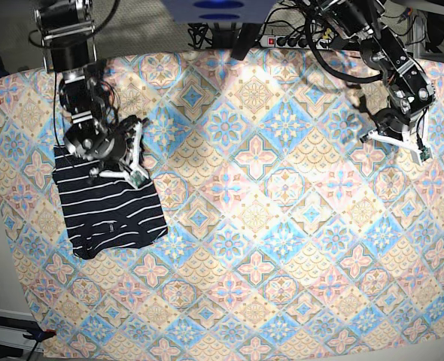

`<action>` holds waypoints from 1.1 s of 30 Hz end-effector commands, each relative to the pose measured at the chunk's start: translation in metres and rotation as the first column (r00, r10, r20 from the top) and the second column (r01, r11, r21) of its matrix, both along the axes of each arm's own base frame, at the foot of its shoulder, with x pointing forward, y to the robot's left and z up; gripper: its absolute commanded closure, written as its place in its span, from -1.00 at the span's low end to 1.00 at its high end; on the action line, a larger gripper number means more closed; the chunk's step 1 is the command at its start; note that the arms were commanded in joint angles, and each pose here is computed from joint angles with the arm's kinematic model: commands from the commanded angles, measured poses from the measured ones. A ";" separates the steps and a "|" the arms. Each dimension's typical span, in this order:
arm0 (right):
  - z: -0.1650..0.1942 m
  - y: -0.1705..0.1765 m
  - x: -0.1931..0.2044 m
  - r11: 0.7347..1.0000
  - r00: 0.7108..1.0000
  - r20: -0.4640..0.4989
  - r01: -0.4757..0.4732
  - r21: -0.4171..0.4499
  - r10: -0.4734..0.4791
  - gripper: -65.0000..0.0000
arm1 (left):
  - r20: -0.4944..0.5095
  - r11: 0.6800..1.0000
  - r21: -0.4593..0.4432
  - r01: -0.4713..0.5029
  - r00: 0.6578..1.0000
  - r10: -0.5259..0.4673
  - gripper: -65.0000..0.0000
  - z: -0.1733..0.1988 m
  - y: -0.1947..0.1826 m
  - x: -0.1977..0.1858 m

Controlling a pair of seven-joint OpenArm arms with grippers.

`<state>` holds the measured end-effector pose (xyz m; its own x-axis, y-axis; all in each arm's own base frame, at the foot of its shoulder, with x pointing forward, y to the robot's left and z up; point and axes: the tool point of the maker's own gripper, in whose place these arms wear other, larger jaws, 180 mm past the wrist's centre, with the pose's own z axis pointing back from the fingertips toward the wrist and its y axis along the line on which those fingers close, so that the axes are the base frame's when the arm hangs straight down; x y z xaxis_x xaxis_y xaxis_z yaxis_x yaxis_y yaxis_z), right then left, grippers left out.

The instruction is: Fold the T-shirt properly

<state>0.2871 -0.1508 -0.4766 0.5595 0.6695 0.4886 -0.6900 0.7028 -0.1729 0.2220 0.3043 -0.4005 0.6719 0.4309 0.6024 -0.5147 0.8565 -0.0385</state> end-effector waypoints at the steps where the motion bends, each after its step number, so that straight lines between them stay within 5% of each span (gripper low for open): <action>1: 0.012 0.002 0.005 1.000 0.999 0.041 -0.010 0.010 0.010 0.92 | 0.027 1.000 0.027 0.003 1.000 -0.004 1.00 0.009 0.006 0.004; 10: 0.030 0.015 -0.034 0.999 0.998 0.049 -0.049 -0.019 0.049 0.93 | -0.012 0.997 0.077 0.015 1.000 -0.015 1.00 0.011 0.024 -0.010; 19: 0.031 -0.053 -0.079 0.988 0.991 0.018 0.137 -0.077 -0.136 0.92 | -0.090 0.988 0.148 0.039 0.996 -0.026 1.00 0.011 0.050 -0.037; 33: 0.029 -0.107 -0.197 0.951 0.956 -0.129 0.236 -0.198 -0.264 0.95 | -0.309 0.984 0.147 0.104 0.950 -0.054 1.00 -0.011 0.062 -0.129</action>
